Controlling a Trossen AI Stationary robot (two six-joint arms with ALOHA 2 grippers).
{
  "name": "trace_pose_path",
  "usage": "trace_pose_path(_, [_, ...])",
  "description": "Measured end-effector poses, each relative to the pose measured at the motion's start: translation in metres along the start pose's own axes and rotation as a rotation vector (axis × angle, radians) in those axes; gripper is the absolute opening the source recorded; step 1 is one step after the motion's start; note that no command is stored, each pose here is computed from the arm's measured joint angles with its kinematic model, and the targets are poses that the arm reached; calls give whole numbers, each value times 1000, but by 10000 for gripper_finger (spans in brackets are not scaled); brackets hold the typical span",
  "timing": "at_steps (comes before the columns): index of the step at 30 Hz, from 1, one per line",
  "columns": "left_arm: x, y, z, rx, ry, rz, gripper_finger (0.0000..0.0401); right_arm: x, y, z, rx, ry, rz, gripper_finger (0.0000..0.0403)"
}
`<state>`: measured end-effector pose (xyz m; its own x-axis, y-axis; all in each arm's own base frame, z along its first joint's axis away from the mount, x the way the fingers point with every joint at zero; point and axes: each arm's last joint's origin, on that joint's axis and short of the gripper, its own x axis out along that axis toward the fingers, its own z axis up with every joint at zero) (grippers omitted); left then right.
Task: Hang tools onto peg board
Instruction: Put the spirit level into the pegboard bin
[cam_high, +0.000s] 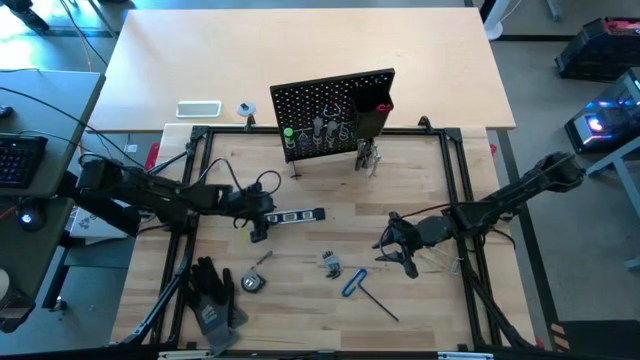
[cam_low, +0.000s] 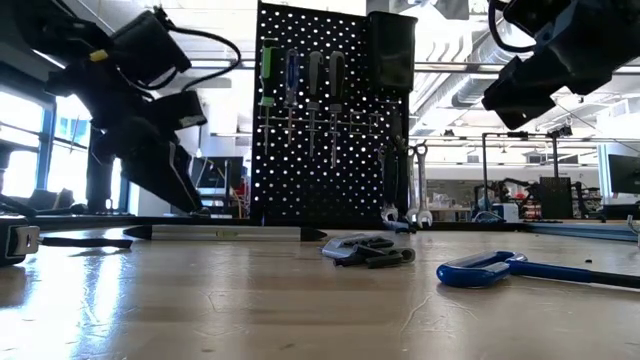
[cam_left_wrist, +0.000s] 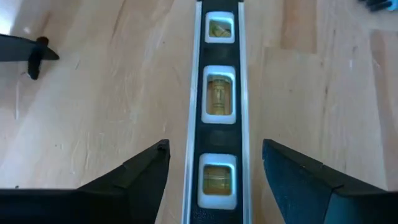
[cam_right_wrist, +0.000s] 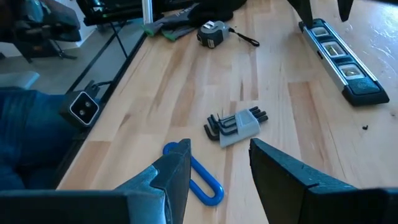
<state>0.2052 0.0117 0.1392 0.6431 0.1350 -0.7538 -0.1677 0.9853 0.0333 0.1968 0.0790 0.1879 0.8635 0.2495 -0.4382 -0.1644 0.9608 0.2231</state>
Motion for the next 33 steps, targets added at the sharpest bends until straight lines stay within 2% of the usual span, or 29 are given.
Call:
trace_pose_path(7, [20,7,-9,-2,95,-67,248,0,1,3,7,-26,6,158])
trace_pose_path(11, [34,8,-12,10,132,-17,247,0,1,3,8,-32,8,158])
trace_pose_path(14, [40,8,-13,7,143,9,221,0,1,3,12,-34,3,158])
trace_pose_path(17, [41,5,-10,35,113,17,163,0,0,3,16,-37,-8,158])
trace_pose_path(24, [41,-3,-4,78,34,3,162,0,-2,4,21,-68,-98,158])
trace_pose_path(33, [38,-15,18,71,-211,-78,162,-2,-3,9,49,-132,-148,158])
